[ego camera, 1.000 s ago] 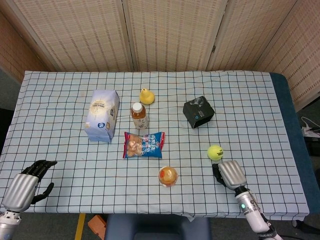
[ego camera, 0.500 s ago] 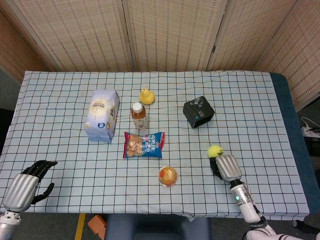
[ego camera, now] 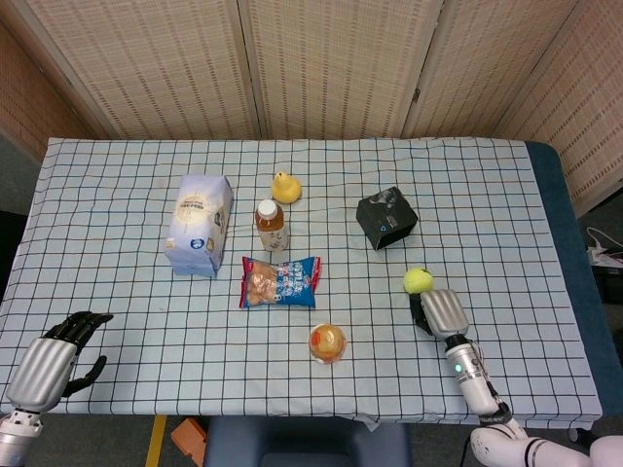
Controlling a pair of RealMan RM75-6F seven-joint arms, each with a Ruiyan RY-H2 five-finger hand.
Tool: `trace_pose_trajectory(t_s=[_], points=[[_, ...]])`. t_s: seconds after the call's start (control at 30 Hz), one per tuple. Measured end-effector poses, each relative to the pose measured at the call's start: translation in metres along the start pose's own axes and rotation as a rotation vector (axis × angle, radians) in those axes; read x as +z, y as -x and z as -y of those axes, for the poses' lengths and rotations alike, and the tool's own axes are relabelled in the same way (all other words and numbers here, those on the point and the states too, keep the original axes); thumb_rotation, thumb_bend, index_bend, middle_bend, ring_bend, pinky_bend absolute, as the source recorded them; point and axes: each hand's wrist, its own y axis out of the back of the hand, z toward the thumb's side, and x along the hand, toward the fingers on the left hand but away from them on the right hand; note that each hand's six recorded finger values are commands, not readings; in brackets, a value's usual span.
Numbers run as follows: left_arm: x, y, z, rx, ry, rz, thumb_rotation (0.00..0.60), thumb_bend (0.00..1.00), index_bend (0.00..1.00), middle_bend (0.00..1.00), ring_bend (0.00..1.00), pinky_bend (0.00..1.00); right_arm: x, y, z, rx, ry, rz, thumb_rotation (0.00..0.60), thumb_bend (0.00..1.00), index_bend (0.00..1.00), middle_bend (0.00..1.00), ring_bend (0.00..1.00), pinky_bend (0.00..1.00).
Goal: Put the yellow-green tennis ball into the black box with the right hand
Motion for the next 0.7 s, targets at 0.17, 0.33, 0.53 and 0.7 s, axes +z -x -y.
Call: trace_pose_trajectory(t_s=[0.17, 0.33, 0.53, 0.7], points=[[0.0, 0.0, 0.0, 0.001, 0.0, -0.001, 0.6, 0.38, 0.22, 0.24, 0.18, 0.38, -0.007, 0.007, -0.001, 0.005, -0.004, 0.012, 0.6, 0.83, 1.0, 0.92, 0.95, 1.0], [0.0, 0.0, 0.0, -0.001, -0.001, 0.0, 0.6, 0.38, 0.22, 0.24, 0.18, 0.38, -0.015, 0.014, -0.005, 0.014, -0.012, 0.02, 0.6, 0.83, 1.0, 0.92, 0.95, 1.0], [0.0, 0.0, 0.001, -0.004, -0.002, 0.0, 0.6, 0.38, 0.22, 0.24, 0.18, 0.38, -0.021, 0.021, -0.012, 0.013, -0.028, 0.019, 0.6, 0.83, 1.0, 0.92, 0.95, 1.0], [0.0, 0.0, 0.001, -0.005, -0.004, -0.001, 0.6, 0.38, 0.22, 0.24, 0.18, 0.38, -0.022, 0.029, -0.017, 0.027, -0.054, 0.005, 0.6, 0.83, 1.0, 0.92, 0.95, 1.0]])
